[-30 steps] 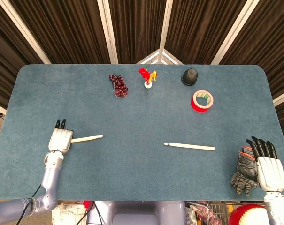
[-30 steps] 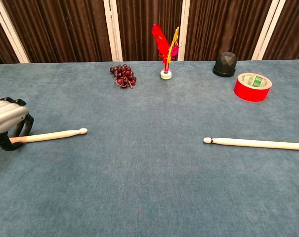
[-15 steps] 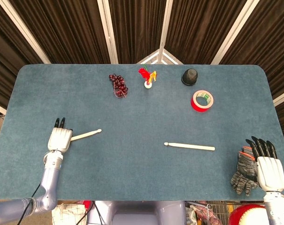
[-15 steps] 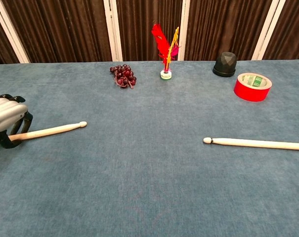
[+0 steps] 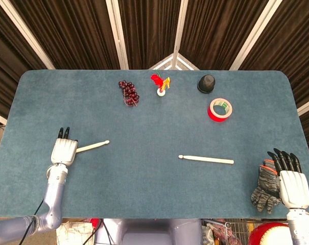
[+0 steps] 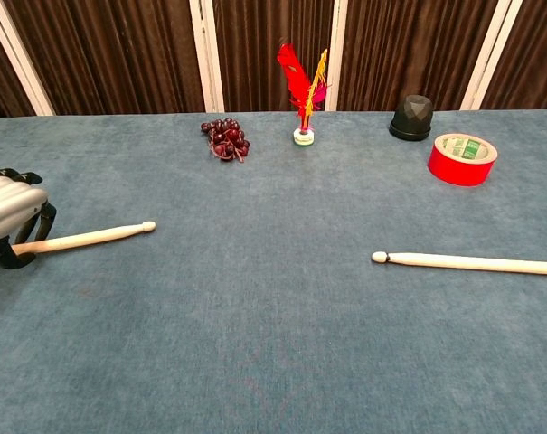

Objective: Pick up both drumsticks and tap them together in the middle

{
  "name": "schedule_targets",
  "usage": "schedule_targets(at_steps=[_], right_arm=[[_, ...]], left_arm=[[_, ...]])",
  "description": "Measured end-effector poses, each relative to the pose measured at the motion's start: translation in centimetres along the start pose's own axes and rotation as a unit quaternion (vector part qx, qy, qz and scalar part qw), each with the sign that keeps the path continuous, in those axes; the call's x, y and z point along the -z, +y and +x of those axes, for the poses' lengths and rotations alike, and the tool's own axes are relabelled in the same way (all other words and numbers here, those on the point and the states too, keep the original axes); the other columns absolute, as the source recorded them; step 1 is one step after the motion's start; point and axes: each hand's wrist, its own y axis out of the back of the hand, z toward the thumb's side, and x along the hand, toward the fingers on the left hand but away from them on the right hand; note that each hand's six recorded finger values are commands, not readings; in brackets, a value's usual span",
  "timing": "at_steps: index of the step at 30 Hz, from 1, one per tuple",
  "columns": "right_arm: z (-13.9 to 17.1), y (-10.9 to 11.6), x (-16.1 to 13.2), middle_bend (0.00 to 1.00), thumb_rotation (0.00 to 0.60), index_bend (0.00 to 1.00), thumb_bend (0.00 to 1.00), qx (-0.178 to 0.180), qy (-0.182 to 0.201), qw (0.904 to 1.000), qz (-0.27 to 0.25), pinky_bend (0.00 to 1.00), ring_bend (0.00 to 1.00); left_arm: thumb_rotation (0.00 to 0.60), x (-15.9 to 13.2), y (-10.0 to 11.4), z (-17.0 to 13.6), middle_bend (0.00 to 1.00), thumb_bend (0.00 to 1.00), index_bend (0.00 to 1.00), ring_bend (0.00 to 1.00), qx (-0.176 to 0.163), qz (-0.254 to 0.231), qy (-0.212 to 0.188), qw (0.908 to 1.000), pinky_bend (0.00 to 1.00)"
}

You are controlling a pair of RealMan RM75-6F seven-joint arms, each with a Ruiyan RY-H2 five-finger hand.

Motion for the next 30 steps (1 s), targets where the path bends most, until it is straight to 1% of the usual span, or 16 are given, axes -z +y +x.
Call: schedule_targets(at_steps=[8,14,23,26,30], right_arm=[[-0.1,-0.1,0.0,0.12,0.600,0.17,0.26,0.002,0.001,1.0000,0.000,0.00,0.09],[-0.1,-0.3,-0.1,0.12,0.600,0.18,0.26,0.000,0.002,1.0000,-0.002,0.00,0.09],[-0.2,-1.3,-1.4,0.15,0.600,0.21,0.26,-0.012,0.021,0.9996,-0.015,0.00,0.12],[-0.2,-1.6,-1.7,0.15,0.600,0.21,0.26,-0.017,0.024,0.9993,-0.023,0.00,0.12],[-0.4,-2.2,-2.0,0.16,0.600,0.22,0.26,-0.028,0.026,0.9988,-0.032,0.00,0.13]], left_arm=[[0.600,0.6,1.1,-0.2,0.55,0.52,0.56,0.04,-0.025,-0.010,0.000,0.9996,0.00],[0.600,2.2,2.5,-0.8,0.54,0.52,0.56,0.04,-0.054,-0.022,0.000,0.9983,0.00],[0.600,6.1,5.3,-2.6,0.54,0.52,0.56,0.04,-0.110,-0.083,0.000,0.9905,0.00],[0.600,7.5,6.0,-3.3,0.54,0.52,0.56,0.04,-0.126,-0.110,0.000,0.9859,0.00],[0.600,9.1,6.7,-4.3,0.54,0.52,0.56,0.04,-0.146,-0.162,-0.003,0.9761,0.00]])
